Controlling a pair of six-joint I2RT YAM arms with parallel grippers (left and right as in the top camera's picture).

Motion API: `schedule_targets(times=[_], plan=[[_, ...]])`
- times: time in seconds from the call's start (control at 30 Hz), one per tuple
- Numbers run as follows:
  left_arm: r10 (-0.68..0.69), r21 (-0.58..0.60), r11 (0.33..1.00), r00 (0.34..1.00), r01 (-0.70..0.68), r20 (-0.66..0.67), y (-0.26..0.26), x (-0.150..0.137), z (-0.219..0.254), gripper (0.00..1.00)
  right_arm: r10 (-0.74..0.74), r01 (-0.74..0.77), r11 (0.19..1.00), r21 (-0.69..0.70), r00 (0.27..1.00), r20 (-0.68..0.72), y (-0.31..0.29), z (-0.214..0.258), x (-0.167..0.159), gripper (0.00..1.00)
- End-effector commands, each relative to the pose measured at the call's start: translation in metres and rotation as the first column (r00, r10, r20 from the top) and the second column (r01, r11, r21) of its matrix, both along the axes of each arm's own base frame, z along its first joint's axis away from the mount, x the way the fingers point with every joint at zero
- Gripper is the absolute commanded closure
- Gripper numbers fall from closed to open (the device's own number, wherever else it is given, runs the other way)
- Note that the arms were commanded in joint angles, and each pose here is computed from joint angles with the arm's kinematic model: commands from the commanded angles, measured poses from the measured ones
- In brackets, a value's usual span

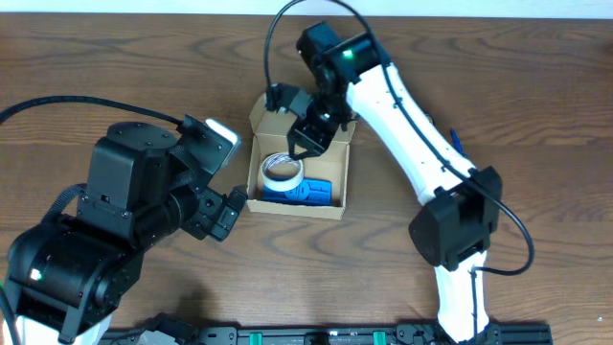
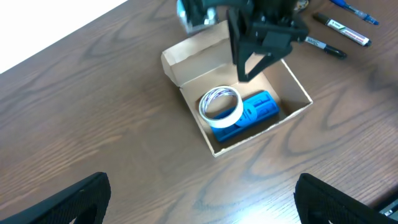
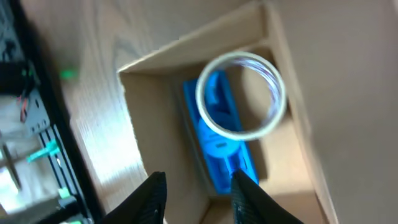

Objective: Pack container
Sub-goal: 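Withdraw the right gripper and move it to the correction tape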

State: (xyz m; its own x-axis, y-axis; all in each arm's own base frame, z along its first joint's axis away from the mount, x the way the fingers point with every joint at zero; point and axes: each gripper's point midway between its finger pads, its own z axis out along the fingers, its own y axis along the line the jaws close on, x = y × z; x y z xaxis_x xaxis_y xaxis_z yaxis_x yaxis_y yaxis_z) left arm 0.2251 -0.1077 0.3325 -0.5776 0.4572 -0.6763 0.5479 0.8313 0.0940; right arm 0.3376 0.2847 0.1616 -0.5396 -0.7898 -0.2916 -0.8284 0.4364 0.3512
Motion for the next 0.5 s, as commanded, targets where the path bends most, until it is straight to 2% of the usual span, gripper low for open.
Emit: schedule_targets(times=[0.0,0.27,0.4,0.47], plan=[[0.018,-0.009,1.0,1.0,-0.018,0.01,0.002,0.001,0.005,0.05,-0.196,0.196,0.981,-0.007,0.981,0.013,-0.022,0.029,0.014,0.65],[0.018,-0.009,1.0,1.0,-0.018,0.01,0.002,0.001,0.005,0.05,-0.47,0.491,0.865,-0.106,0.865,0.174,-0.119,0.066,0.044,0.64],[0.018,-0.009,1.0,1.0,-0.018,0.01,0.002,0.001,0.005,0.05,-0.597,0.635,0.76,-0.139,0.767,0.235,-0.169,0.074,0.058,0.63],[0.018,-0.009,1.0,1.0,-0.018,0.01,0.002,0.001,0.005,0.05,-0.675,0.714,0.683,-0.152,0.697,0.24,-0.193,0.073,0.064,0.62]])
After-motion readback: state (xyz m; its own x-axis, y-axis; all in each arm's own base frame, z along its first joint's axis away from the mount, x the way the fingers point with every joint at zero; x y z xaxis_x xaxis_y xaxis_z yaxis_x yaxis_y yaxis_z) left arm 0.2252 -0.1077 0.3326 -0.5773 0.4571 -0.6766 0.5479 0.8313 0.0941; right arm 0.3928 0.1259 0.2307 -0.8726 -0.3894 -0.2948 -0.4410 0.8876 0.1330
